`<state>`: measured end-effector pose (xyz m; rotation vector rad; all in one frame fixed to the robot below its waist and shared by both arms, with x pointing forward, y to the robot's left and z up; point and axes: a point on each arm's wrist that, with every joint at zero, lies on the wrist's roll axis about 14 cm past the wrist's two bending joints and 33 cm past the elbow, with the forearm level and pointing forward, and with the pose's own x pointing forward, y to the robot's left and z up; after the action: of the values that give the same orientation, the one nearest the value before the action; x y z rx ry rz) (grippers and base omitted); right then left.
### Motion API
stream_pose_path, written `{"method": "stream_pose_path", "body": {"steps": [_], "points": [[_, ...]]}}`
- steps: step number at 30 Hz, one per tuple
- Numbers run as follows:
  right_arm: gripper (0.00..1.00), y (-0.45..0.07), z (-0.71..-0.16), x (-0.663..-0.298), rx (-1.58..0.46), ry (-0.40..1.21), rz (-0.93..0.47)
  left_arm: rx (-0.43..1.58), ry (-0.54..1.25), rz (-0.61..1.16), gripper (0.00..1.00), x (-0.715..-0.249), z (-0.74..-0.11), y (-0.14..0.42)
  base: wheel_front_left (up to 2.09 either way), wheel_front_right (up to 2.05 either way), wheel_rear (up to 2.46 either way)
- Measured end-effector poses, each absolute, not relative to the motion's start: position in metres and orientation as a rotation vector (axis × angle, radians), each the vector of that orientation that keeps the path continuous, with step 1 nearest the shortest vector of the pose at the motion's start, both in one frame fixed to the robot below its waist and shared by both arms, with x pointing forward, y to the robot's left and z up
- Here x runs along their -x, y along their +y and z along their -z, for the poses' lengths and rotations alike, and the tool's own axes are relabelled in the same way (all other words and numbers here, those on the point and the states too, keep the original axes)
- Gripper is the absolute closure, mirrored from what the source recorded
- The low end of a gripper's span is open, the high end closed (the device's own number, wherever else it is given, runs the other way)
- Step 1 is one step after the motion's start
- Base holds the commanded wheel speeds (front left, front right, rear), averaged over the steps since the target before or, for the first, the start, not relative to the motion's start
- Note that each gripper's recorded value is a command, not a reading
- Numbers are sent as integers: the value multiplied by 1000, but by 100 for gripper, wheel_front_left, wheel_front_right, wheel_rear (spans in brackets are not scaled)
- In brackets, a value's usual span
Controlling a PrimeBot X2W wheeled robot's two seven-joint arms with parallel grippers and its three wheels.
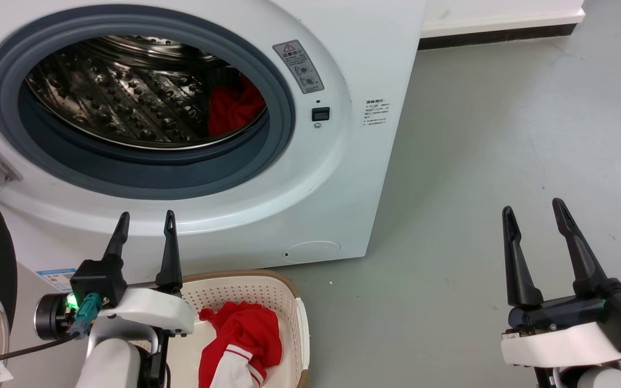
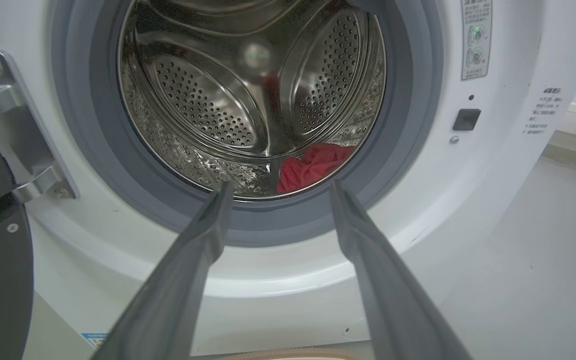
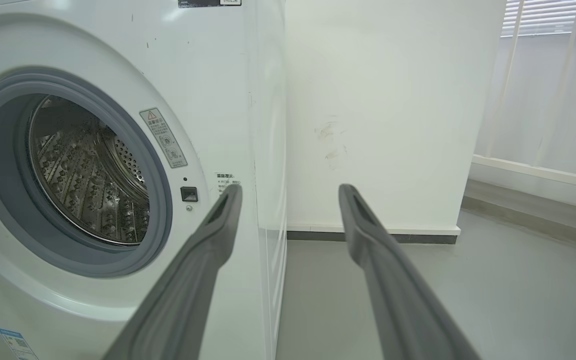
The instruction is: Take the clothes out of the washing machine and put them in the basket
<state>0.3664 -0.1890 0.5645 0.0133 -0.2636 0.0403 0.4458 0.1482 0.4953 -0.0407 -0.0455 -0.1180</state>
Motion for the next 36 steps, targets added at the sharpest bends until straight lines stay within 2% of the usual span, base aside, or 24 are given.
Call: {"method": "stream_pose_path", "body": {"steps": [7,19,25,36], "points": [[0,-193,-561,-363,-19,-252,-24,36,-89,110,0,-466,-508,150,0,0,0],[0,-208,-552,-396,-23,-232,11,-36,-57,207,0,-566,-497,130,0,0,0],[0,-217,-537,-418,-29,-203,31,-67,29,238,0,-629,-477,129,0,0,0],[0,-232,-505,-451,-37,-147,63,-145,214,293,0,-715,-420,107,0,0,0]]}}
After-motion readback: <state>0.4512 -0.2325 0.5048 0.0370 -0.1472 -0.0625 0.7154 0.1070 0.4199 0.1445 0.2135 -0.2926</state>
